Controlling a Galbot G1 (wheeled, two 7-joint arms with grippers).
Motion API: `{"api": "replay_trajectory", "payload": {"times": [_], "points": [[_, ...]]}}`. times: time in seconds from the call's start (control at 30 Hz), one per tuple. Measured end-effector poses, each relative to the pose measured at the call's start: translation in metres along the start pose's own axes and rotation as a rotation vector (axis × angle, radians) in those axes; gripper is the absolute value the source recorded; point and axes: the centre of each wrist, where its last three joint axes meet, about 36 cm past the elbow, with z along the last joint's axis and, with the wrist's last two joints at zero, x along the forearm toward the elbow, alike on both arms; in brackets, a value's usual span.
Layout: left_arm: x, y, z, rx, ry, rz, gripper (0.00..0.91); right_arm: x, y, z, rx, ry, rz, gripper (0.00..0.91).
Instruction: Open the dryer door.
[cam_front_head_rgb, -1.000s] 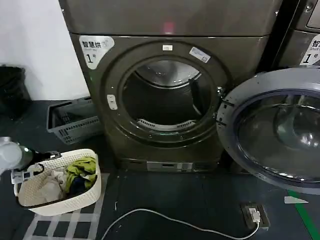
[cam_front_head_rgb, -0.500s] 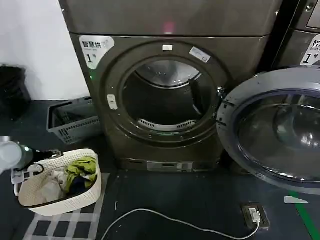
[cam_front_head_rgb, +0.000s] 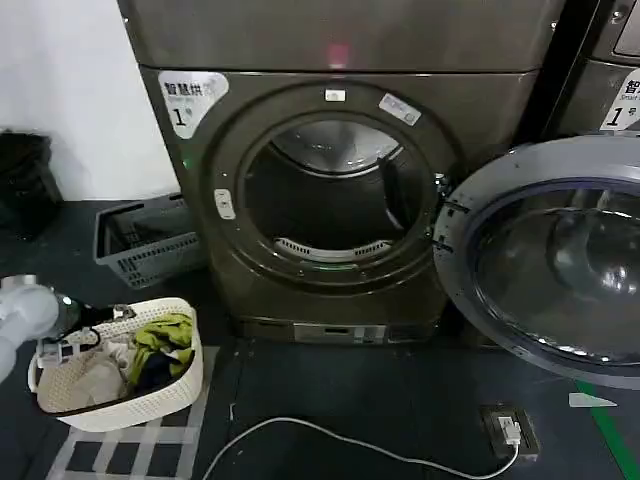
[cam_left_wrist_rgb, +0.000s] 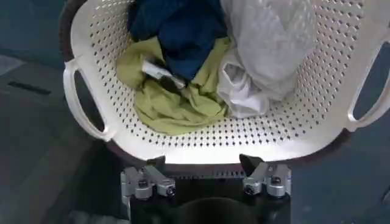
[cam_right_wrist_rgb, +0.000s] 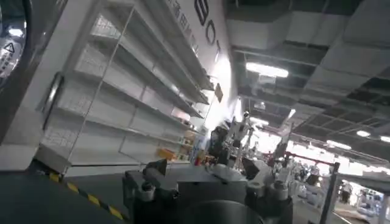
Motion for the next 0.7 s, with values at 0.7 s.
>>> {"api": "replay_trajectory", "payload": {"times": [0.7], "points": [[-0.0034, 0.0001, -0.0022, -0.001, -0.011, 0.002, 0.907, 0.0018, 0.001, 0.003, 0.008, 0.003, -0.002, 0.907]]}}
